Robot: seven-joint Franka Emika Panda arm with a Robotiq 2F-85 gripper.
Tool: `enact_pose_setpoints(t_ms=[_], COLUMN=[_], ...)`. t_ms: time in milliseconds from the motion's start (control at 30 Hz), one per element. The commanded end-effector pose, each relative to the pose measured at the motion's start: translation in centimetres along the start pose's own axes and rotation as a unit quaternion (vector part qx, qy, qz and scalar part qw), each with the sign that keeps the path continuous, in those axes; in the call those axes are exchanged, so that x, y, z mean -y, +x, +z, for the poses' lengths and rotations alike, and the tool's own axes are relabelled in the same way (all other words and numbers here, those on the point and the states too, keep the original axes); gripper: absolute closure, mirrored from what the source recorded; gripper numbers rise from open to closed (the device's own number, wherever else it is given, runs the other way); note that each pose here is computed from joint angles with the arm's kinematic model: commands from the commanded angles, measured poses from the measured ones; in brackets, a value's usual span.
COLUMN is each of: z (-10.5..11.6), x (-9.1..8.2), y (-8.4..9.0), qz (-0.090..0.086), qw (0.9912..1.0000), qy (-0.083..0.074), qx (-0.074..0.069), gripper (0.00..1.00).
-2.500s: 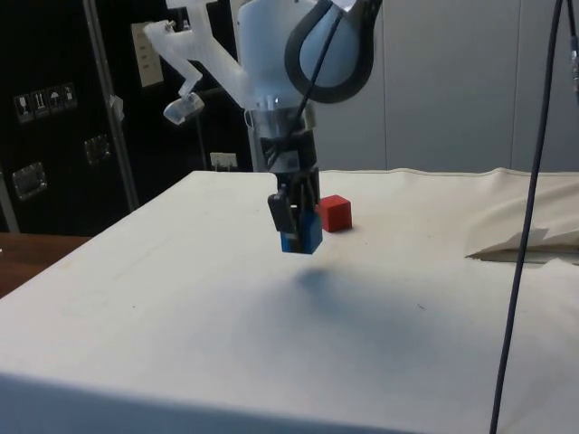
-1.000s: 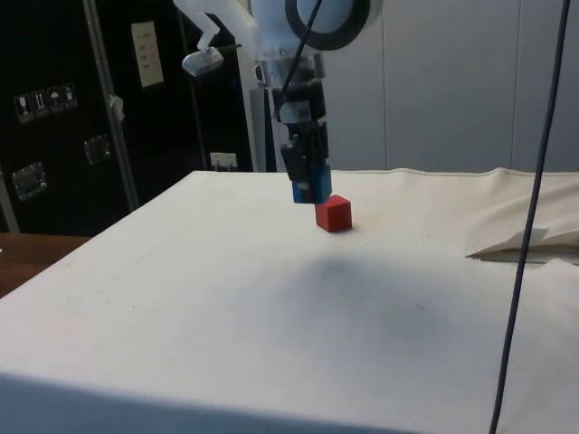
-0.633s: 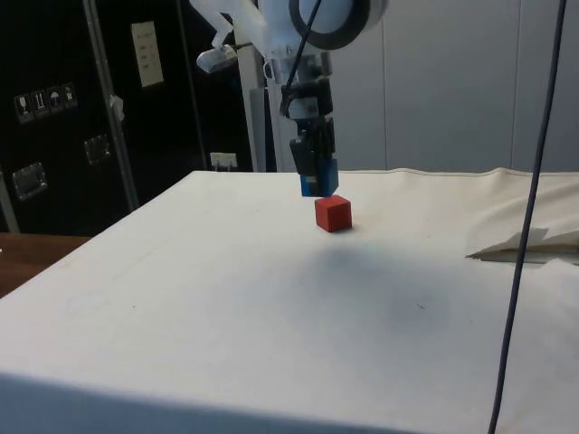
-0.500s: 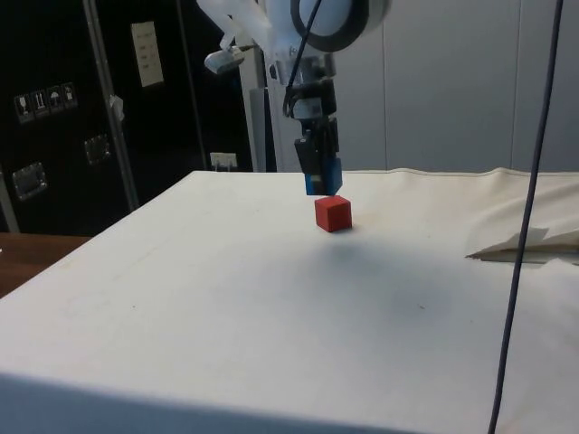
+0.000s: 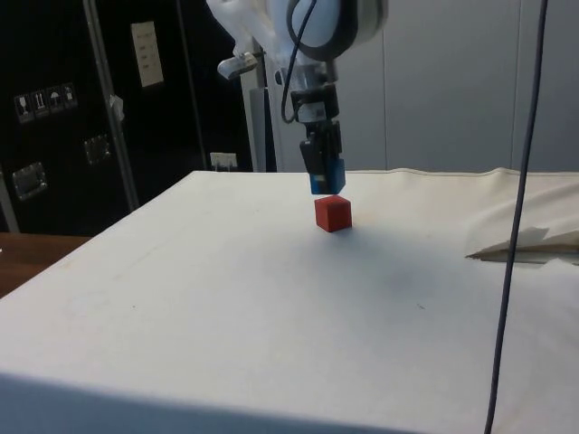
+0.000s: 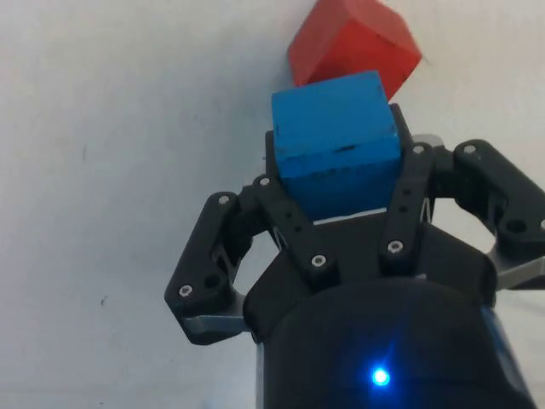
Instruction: Stack the two cubes.
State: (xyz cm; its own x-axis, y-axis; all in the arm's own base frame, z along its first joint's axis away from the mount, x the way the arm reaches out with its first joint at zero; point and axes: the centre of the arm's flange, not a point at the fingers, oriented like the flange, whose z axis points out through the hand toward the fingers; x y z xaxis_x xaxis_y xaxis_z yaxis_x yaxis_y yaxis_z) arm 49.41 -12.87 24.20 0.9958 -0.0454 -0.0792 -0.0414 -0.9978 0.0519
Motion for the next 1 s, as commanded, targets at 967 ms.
enact_pose_setpoints(t_ms=[967], z=[3.7], x=[-0.7], y=[1.0], qz=[0.005], qw=[0.99992], qy=[-0.003], qx=[0.011], gripper=[0.99])
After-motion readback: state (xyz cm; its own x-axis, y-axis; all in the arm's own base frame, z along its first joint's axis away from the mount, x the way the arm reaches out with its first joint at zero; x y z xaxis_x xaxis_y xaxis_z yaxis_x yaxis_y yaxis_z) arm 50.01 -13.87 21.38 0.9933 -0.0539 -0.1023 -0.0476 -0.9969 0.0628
